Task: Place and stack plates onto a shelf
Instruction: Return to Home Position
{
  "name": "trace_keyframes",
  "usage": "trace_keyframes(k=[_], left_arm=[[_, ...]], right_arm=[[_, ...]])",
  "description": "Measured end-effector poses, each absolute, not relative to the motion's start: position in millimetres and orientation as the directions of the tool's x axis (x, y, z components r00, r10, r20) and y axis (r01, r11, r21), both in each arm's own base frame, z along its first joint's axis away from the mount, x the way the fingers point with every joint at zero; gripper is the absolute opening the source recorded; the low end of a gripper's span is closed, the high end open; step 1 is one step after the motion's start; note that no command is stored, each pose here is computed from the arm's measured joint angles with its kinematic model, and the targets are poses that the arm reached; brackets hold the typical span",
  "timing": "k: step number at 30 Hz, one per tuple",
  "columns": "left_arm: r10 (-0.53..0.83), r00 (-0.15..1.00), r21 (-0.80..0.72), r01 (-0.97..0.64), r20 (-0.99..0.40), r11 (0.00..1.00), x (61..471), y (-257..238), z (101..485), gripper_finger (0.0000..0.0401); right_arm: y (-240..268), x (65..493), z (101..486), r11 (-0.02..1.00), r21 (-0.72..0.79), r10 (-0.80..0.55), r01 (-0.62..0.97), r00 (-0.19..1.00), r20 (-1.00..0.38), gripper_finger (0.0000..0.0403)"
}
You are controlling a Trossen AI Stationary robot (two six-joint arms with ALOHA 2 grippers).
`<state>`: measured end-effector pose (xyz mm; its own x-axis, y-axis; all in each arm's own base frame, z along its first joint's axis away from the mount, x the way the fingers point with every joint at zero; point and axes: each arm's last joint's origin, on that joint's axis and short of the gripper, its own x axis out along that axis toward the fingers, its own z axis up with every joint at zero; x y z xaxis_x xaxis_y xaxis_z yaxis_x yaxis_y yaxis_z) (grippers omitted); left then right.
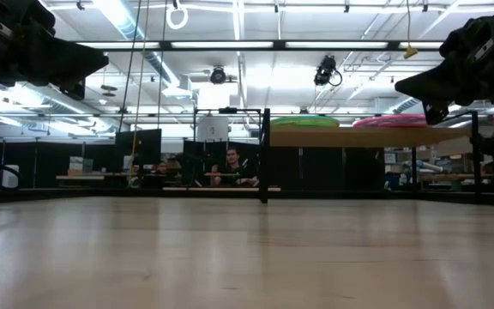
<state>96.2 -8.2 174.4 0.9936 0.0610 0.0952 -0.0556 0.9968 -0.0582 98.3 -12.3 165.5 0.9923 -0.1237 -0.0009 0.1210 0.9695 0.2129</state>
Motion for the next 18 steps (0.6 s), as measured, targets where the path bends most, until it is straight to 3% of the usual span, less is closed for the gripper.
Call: trace_keyframes(k=[18], left_arm=[[0.086, 0.992, -0.059, -0.081, 0.092, 0.995, 96.1, -7.5, 174.1, 0.0078]], right_arm=[[-12.3, 98.3, 165.5, 0.969, 0.213, -0.124, 0.121, 0.992, -0.001, 0.0012]])
